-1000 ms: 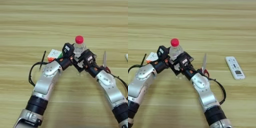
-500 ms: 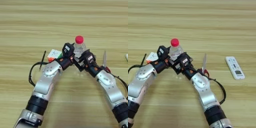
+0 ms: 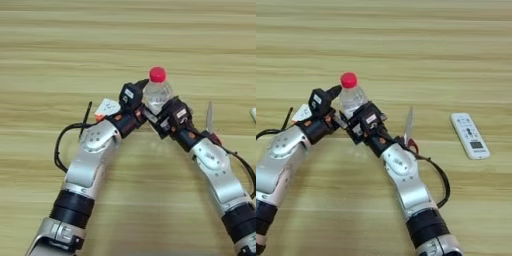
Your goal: Move the objects on the table
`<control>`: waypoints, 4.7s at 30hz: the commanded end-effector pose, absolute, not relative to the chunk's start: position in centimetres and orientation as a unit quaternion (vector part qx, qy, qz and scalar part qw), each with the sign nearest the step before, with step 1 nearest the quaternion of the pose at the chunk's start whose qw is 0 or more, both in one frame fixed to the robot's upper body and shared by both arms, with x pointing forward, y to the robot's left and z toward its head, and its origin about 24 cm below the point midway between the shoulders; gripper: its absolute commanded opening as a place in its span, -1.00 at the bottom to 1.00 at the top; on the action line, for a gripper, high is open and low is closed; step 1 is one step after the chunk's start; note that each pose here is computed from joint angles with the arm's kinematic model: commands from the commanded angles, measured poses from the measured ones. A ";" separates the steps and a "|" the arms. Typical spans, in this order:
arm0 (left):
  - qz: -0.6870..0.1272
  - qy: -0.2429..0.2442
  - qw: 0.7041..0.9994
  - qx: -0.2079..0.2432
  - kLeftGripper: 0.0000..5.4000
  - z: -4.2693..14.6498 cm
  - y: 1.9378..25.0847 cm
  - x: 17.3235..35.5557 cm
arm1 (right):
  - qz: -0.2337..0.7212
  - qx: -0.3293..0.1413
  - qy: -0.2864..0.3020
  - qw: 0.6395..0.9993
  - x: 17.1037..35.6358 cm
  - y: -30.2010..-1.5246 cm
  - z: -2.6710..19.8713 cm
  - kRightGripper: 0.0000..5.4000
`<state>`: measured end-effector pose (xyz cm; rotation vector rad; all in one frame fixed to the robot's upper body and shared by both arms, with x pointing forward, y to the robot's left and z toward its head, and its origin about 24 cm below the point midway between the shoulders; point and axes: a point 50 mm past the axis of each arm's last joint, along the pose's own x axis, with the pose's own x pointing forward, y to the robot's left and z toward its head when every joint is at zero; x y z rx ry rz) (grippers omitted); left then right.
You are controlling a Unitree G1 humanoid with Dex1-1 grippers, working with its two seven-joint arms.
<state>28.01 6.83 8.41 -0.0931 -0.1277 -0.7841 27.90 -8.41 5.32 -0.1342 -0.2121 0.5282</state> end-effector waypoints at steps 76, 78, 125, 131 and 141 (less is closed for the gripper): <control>-0.043 -0.134 0.989 -0.037 1.00 6.5 19.5 32.8 | -0.042 -0.093 -0.054 0.993 29.9 -19.8 3.8 0.18; -0.043 -0.134 0.989 -0.038 1.00 6.6 19.5 32.9 | -0.040 -0.094 -0.051 0.993 29.9 -19.8 3.6 0.18; -0.038 -0.144 0.988 -0.039 1.00 6.9 19.4 32.7 | -0.027 -0.100 -0.022 0.994 29.3 -19.9 2.3 0.99; -0.037 -0.147 0.988 -0.040 1.00 7.0 19.2 32.6 | -0.013 -0.113 -0.024 0.993 28.5 -20.0 2.8 0.99; -0.024 -0.143 0.988 -0.042 1.00 6.8 19.0 32.3 | 0.005 -0.140 -0.007 0.990 26.1 -21.6 3.1 0.99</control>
